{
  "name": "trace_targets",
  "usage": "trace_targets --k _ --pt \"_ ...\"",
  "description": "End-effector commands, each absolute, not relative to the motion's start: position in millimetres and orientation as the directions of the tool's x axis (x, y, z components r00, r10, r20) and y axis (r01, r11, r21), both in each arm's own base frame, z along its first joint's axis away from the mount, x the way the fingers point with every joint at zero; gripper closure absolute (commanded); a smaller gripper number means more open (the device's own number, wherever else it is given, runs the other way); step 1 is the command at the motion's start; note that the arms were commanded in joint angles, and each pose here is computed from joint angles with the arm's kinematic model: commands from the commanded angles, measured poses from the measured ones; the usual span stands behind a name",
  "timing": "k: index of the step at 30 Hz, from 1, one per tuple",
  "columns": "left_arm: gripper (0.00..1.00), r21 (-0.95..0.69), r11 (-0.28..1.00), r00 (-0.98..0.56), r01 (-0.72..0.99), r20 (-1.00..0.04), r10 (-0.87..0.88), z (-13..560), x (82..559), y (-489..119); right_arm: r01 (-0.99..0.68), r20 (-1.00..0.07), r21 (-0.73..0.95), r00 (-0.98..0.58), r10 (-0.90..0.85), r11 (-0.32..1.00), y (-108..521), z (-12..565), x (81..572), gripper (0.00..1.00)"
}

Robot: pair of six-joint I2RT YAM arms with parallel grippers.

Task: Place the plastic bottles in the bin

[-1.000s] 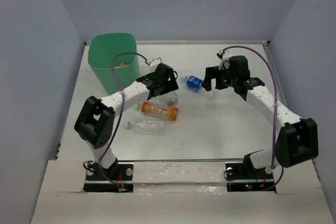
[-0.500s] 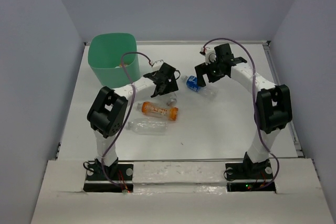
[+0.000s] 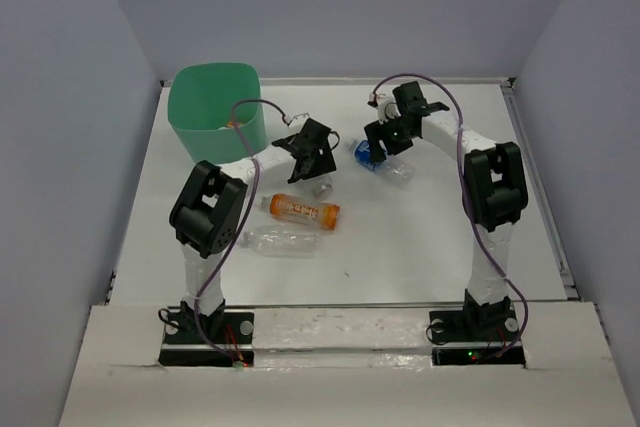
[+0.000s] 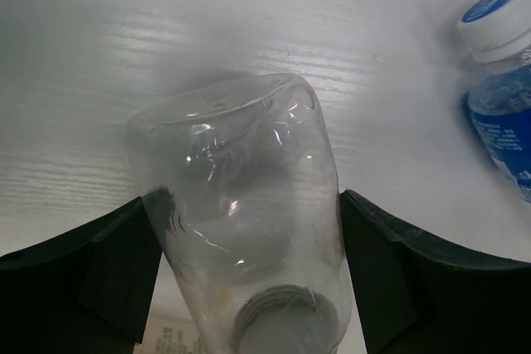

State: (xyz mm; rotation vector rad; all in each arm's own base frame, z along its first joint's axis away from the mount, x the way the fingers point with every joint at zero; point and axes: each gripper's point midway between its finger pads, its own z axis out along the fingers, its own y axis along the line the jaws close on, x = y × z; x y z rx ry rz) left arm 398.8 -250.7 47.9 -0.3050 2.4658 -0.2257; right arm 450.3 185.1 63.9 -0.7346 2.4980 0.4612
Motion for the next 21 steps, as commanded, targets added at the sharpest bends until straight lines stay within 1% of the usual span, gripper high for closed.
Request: trace_targets --k 1,2,3,4,5,6,8,9,10,11,13,15,16,18,19,21 --pt "0.36 -0.346 0.936 -0.685 -0.07 -0.665 -0.297 117.7 414.9 -263.3 -0.593 -0.625 0.208 -0.693 -0.36 0.778 205.3 89.7 467.4 0.36" --pt "0.38 -0.373 0.926 -0.659 -0.049 -0.685 -0.311 136.9 415.6 -265.1 -0.596 -0.627 0.213 -0.691 -0.36 0.774 206.8 89.4 467.7 0.33" --pt "0.4 -0.377 0.926 -0.648 -0.036 -0.696 -0.308 144.2 415.4 -264.0 -0.598 -0.623 0.221 -0.694 -0.36 0.771 207.8 87.8 466.7 0.24" --pt "0.41 -0.387 0.922 -0.638 -0.028 -0.703 -0.315 152.2 414.0 -264.0 -0.596 -0.62 0.22 -0.696 -0.361 0.772 207.4 85.9 467.2 0.22" --pt "0.43 -0.407 0.913 -0.617 -0.007 -0.717 -0.325 170.7 411.4 -263.3 -0.592 -0.608 0.227 -0.706 -0.362 0.773 207.5 79.2 466.3 0.23" --pt "0.44 -0.42 0.908 -0.606 0.005 -0.723 -0.331 181.0 410.4 -262.8 -0.594 -0.605 0.23 -0.708 -0.364 0.771 207.7 76.9 465.6 0.27" --pt "0.44 -0.46 0.887 -0.564 0.044 -0.744 -0.358 217.0 404.0 -260.9 -0.592 -0.595 0.238 -0.715 -0.366 0.77 206.7 73.2 459.7 0.39" --pt "0.44 -0.471 0.88 -0.545 0.058 -0.754 -0.367 231.0 402.2 -259.5 -0.591 -0.6 0.24 -0.714 -0.361 0.77 206.8 75.5 458.7 0.54" --pt "0.44 -0.474 0.877 -0.52 0.074 -0.769 -0.372 246.2 400.4 -257.0 -0.59 -0.614 0.243 -0.708 -0.349 0.77 208.3 79.8 459.6 0.57" --pt "0.44 -0.496 0.863 -0.471 0.1 -0.787 -0.398 277.4 396.0 -252.1 -0.594 -0.639 0.235 -0.691 -0.338 0.77 208.6 92.2 459.6 0.58" --pt "0.44 -0.495 0.859 -0.404 0.127 -0.817 -0.411 312.4 393.9 -242.0 -0.582 -0.666 0.233 -0.68 -0.308 0.779 208.7 109.2 459.7 0.58" --pt "0.44 -0.508 0.853 -0.31 0.122 -0.836 -0.453 359.8 392.4 -218.3 -0.573 -0.696 0.227 -0.661 -0.28 0.788 207.7 127.3 458.6 0.6" --pt "0.44 -0.51 0.852 -0.282 0.118 -0.84 -0.463 373.8 392.9 -208.7 -0.568 -0.727 0.229 -0.64 -0.249 0.791 207.8 151.2 455.6 0.6" --pt "0.44 -0.522 0.848 -0.212 0.09 -0.842 -0.496 406.2 395.6 -174.8 -0.578 -0.753 0.238 -0.617 -0.228 0.78 212.2 168.7 445.2 0.6" --pt "0.44 -0.531 0.842 -0.192 0.093 -0.839 -0.509 418.6 391.5 -162.9 -0.58 -0.787 0.234 -0.584 -0.198 0.78 211.0 195.0 438.8 0.6" --pt "0.44 -0.541 0.838 -0.128 0.068 -0.838 -0.531 437.7 390.9 -135.7 -0.591 -0.814 0.231 -0.553 -0.179 0.773 216.5 215.1 425.6 0.6"
